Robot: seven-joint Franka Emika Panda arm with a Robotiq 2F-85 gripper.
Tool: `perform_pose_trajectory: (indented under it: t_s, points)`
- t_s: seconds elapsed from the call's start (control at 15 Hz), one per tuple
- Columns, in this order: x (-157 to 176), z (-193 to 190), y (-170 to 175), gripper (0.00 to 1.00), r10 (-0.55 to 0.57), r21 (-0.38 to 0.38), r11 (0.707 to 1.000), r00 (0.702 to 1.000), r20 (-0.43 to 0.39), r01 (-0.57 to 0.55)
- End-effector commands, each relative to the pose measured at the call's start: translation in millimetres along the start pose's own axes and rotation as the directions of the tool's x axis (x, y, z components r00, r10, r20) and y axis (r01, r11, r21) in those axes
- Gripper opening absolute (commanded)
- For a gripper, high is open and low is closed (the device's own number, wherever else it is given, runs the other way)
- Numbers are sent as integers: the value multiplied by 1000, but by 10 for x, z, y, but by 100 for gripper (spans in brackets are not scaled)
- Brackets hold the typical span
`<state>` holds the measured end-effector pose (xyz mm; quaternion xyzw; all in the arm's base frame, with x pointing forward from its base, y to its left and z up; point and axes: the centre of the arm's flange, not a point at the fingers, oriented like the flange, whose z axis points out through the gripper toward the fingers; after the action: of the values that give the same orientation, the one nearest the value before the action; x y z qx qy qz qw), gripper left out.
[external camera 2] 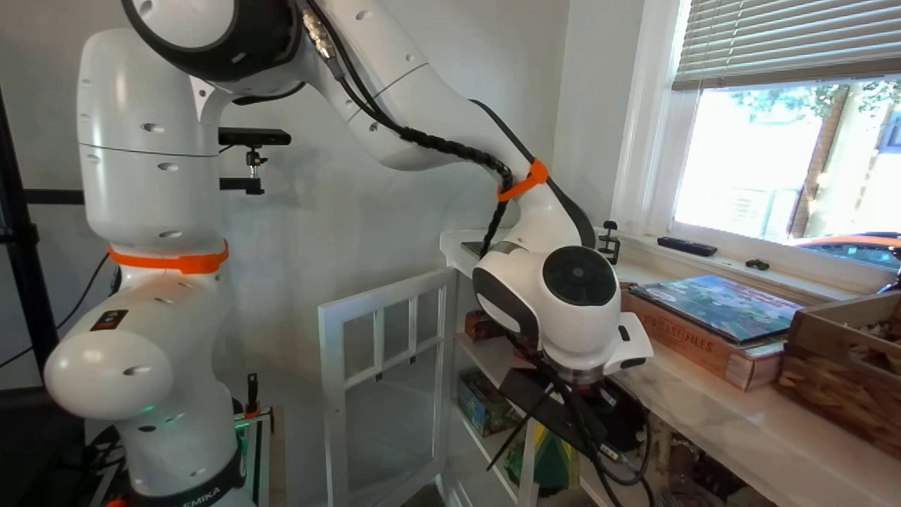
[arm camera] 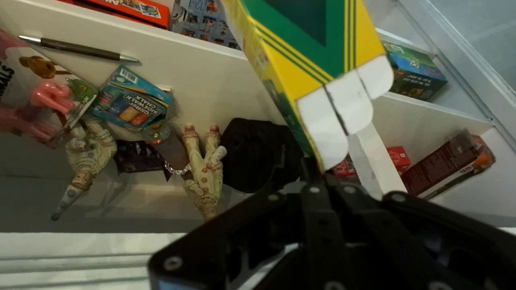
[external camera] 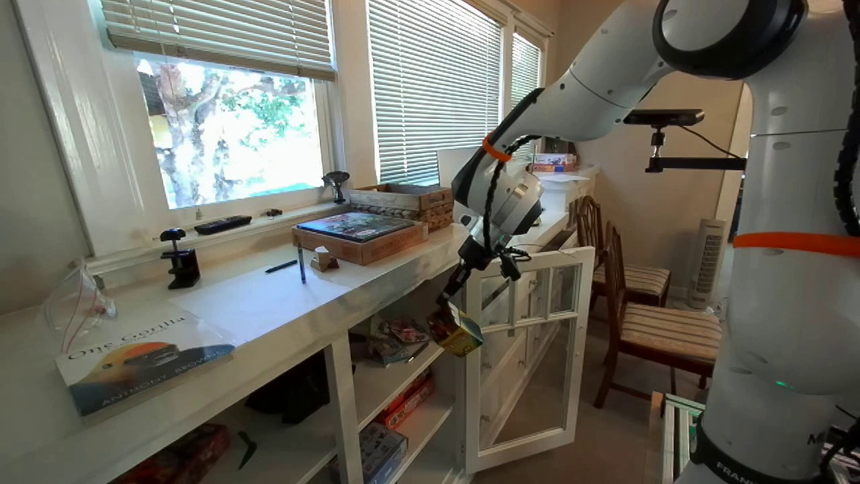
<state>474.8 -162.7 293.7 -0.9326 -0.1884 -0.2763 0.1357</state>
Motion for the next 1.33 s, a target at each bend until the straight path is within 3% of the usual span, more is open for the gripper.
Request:
perform_pose_trajectory:
  t_s: [0.0,0.6,1.27]
  points:
    - [-170,171,59,0,-26,-12,1000,998,-59,25]
    - [-370,473,264,0,-109,-15,994,987,-116,108]
    - [-389,615,359,1,-159,-6,987,985,-67,159]
